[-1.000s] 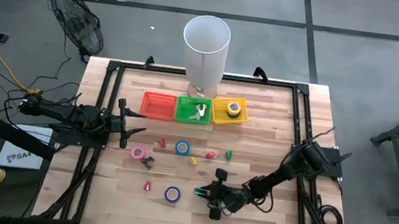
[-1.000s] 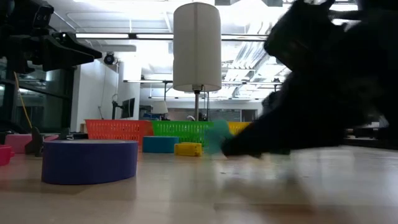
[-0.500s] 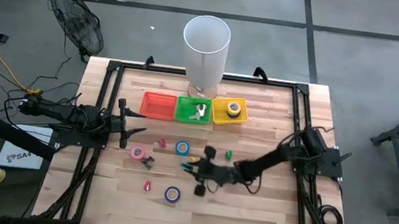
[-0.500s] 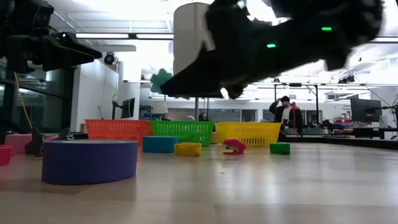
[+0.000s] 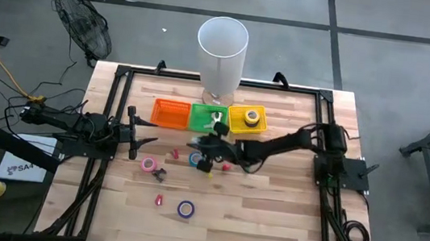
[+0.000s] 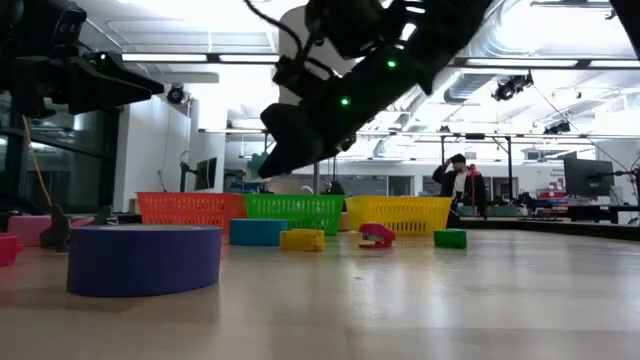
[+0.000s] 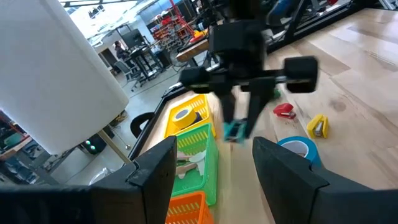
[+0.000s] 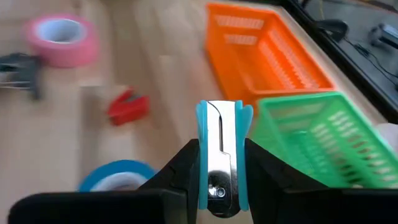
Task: Pick and place Stapler, Stapler remover, tape
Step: Put the light blue staple remover into the green bin, then put the green stapler into the orange bin
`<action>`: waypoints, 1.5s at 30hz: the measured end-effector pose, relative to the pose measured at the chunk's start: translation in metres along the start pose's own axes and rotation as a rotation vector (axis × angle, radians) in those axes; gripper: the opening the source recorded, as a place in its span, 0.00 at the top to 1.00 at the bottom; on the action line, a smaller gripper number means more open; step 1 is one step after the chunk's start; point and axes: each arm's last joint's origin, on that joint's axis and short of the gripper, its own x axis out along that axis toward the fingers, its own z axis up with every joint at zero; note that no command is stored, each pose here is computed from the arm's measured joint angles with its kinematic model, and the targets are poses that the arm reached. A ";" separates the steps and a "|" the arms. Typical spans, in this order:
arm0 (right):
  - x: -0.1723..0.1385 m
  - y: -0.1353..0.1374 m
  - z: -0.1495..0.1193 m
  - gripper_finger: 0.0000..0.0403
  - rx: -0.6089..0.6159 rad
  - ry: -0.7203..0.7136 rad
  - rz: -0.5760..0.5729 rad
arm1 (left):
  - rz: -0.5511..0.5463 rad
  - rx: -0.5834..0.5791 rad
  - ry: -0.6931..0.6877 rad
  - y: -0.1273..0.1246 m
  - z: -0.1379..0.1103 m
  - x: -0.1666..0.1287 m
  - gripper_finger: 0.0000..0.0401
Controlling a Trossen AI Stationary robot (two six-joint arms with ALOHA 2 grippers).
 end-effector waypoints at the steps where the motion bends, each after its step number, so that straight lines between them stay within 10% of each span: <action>1: 0.002 -0.004 0.003 0.79 0.001 0.011 -0.011 | 0.000 0.000 0.000 0.000 0.000 0.000 0.48; 18: 0.021 -0.083 0.001 0.79 0.257 0.303 -0.209 | 0.000 0.000 0.000 0.000 0.000 0.000 0.48; 45: 0.020 -0.088 0.002 0.41 0.145 0.316 -0.155 | 0.000 0.000 0.000 0.000 0.000 0.000 0.48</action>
